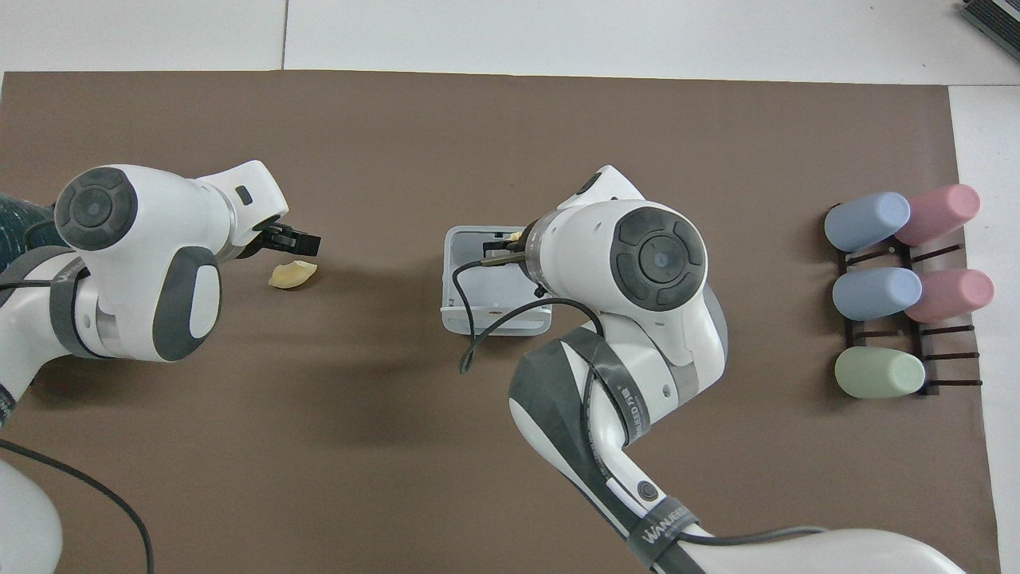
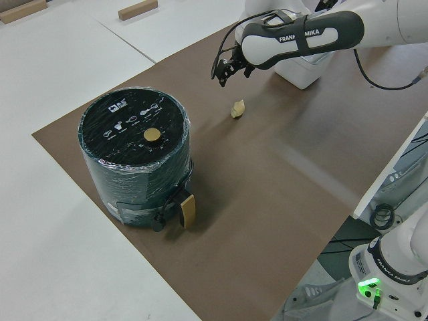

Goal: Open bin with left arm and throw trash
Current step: 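Grasp the yellow chip beside the left gripper with the left gripper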

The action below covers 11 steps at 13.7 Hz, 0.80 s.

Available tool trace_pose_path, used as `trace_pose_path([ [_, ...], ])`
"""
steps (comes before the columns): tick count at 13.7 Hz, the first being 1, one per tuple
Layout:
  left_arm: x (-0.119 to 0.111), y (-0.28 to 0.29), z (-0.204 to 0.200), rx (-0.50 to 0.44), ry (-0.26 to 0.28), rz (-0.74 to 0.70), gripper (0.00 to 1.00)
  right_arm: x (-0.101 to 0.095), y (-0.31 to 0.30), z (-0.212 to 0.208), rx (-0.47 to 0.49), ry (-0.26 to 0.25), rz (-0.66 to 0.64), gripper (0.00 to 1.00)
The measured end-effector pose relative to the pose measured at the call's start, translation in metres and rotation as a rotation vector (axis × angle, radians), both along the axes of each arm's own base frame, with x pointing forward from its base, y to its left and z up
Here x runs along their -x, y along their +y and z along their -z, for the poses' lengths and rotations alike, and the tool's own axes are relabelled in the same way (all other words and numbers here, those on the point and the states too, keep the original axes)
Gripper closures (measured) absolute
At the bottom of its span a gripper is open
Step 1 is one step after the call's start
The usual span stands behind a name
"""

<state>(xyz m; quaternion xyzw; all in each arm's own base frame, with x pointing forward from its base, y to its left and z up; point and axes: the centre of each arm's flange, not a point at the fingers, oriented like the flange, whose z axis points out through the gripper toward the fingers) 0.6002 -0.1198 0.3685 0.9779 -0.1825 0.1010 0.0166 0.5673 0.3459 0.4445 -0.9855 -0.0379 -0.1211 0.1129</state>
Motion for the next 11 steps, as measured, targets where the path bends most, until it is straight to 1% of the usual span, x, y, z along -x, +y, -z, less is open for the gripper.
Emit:
trace_pose_path([
  [1, 0.002, 0.0, 0.009, -0.005, -0.003, 0.025, 0.0, 0.001, 0.003, 0.004, 0.002, 0.005, -0.005, 0.87],
  [2, 0.004, 0.001, 0.023, -0.01, -0.003, 0.046, 0.0, 0.002, 0.005, 0.004, 0.003, 0.006, -0.007, 0.75],
  [3, 0.008, 0.0, 0.04, -0.014, 0.003, 0.063, 0.0, 0.001, 0.005, 0.003, 0.001, 0.003, -0.007, 0.65],
  [5, 0.018, -0.003, 0.074, -0.021, 0.027, 0.093, 0.0, 0.0, 0.004, -0.001, -0.002, -0.003, -0.005, 0.4],
  [6, 0.023, -0.005, 0.084, -0.024, 0.039, 0.106, 0.0, -0.001, 0.004, -0.001, -0.002, -0.004, -0.004, 0.3],
  [7, 0.025, -0.006, 0.087, -0.025, 0.04, 0.111, 0.02, -0.001, 0.004, -0.001, -0.002, -0.004, -0.004, 0.18],
  [8, 0.025, -0.006, 0.084, -0.025, 0.038, 0.113, 0.1, -0.001, 0.004, -0.001, -0.002, -0.004, -0.004, 0.17],
  [9, 0.025, -0.006, 0.082, -0.025, 0.037, 0.115, 0.21, -0.001, 0.004, -0.001, -0.003, -0.004, -0.004, 0.17],
  [10, 0.025, -0.006, 0.08, -0.026, 0.037, 0.117, 0.33, -0.001, 0.004, -0.001, -0.003, -0.004, -0.004, 0.17],
  [11, 0.025, -0.006, 0.078, -0.026, 0.036, 0.119, 0.47, -0.001, 0.004, -0.002, -0.002, -0.004, -0.003, 0.17],
])
